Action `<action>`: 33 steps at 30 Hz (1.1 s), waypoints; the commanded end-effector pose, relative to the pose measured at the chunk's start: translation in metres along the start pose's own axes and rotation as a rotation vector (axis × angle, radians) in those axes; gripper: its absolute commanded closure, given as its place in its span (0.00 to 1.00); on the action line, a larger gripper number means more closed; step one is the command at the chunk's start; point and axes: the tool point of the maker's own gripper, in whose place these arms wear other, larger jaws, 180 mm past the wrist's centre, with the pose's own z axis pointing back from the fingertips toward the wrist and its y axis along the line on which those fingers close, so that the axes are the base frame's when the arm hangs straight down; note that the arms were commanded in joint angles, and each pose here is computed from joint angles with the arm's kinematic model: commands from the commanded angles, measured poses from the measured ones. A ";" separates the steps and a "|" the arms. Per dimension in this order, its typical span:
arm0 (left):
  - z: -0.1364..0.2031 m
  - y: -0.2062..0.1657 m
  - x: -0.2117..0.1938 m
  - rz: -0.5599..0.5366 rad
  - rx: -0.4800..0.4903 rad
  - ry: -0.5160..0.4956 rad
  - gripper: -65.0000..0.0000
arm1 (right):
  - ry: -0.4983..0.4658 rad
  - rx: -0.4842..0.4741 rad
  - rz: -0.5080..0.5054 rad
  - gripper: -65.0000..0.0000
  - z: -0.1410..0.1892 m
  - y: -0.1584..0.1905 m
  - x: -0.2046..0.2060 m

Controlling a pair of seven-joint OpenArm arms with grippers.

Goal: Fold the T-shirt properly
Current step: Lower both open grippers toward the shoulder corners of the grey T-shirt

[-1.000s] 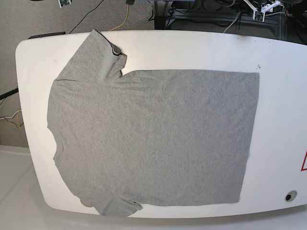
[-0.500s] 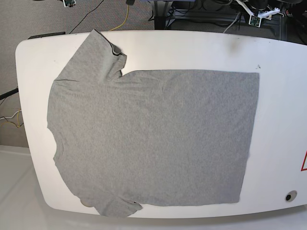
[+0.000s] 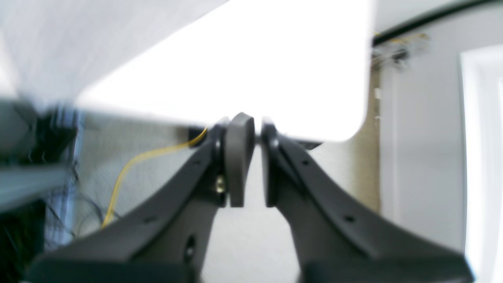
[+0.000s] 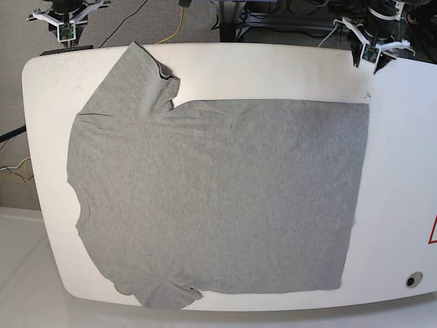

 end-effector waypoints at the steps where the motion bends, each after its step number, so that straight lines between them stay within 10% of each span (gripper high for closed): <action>1: 0.002 0.006 0.014 -0.018 0.003 -0.046 0.61 | -0.056 0.002 -0.023 0.84 -0.001 -0.003 0.019; 12: 0.001 0.032 0.053 -0.026 0.062 -0.147 0.61 | -0.124 0.001 -0.027 0.90 -0.007 0.003 0.045; 22: 0.003 0.072 0.075 -0.023 0.198 -0.161 0.59 | -0.196 0.125 -0.180 0.91 -0.025 0.020 0.078; 33: 0.008 0.071 0.094 -0.049 0.143 -0.247 0.55 | -0.184 0.210 -0.357 0.82 -0.044 0.021 0.103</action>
